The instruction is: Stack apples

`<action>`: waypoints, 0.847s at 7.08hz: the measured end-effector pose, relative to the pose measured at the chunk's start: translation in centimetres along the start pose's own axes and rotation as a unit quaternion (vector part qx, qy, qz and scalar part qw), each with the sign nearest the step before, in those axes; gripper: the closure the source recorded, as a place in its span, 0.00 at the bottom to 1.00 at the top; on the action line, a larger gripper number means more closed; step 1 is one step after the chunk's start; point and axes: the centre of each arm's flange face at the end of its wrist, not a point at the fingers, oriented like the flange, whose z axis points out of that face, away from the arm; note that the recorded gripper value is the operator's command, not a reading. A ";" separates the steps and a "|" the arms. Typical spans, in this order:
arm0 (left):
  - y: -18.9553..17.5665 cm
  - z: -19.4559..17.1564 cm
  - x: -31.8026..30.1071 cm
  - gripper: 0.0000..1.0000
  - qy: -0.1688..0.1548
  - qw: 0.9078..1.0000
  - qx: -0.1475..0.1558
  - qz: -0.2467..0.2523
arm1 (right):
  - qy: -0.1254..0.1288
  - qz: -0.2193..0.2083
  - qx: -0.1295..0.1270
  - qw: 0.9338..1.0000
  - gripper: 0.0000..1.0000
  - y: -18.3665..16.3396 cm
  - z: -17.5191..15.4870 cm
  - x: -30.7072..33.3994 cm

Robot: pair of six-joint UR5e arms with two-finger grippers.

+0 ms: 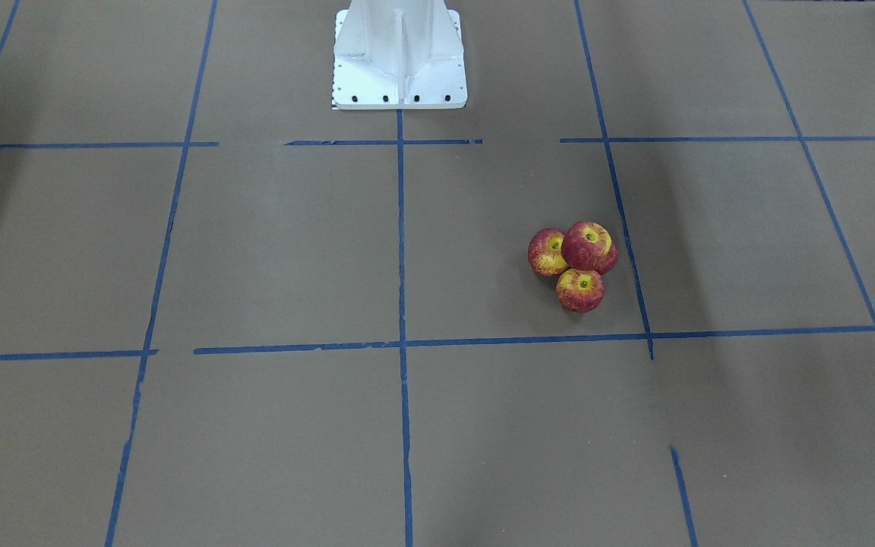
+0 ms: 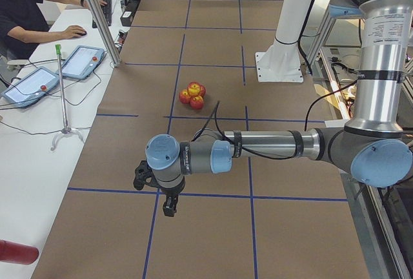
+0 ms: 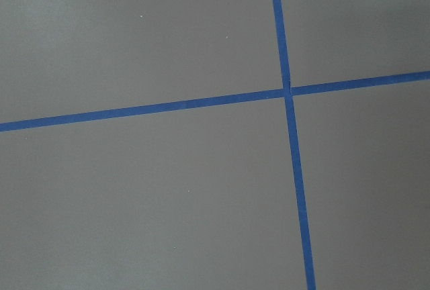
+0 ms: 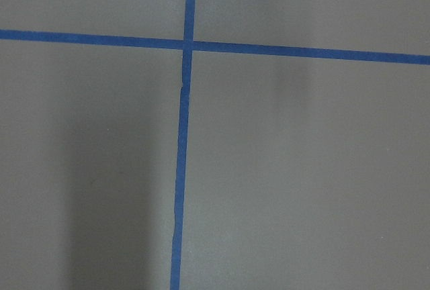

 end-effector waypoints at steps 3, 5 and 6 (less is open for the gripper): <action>0.0 0.0 0.0 0.00 0.001 1.000 0.000 0.000 | 0.000 0.000 0.000 1.000 0.00 0.0 0.0 0.0; 0.1 0.0 0.0 0.00 0.000 1.000 -0.001 -0.001 | 0.000 0.000 0.000 1.000 0.00 0.0 0.0 0.0; 0.1 0.0 0.0 0.00 0.000 1.000 -0.002 -0.002 | 0.000 0.000 0.000 1.000 0.00 0.0 0.0 0.0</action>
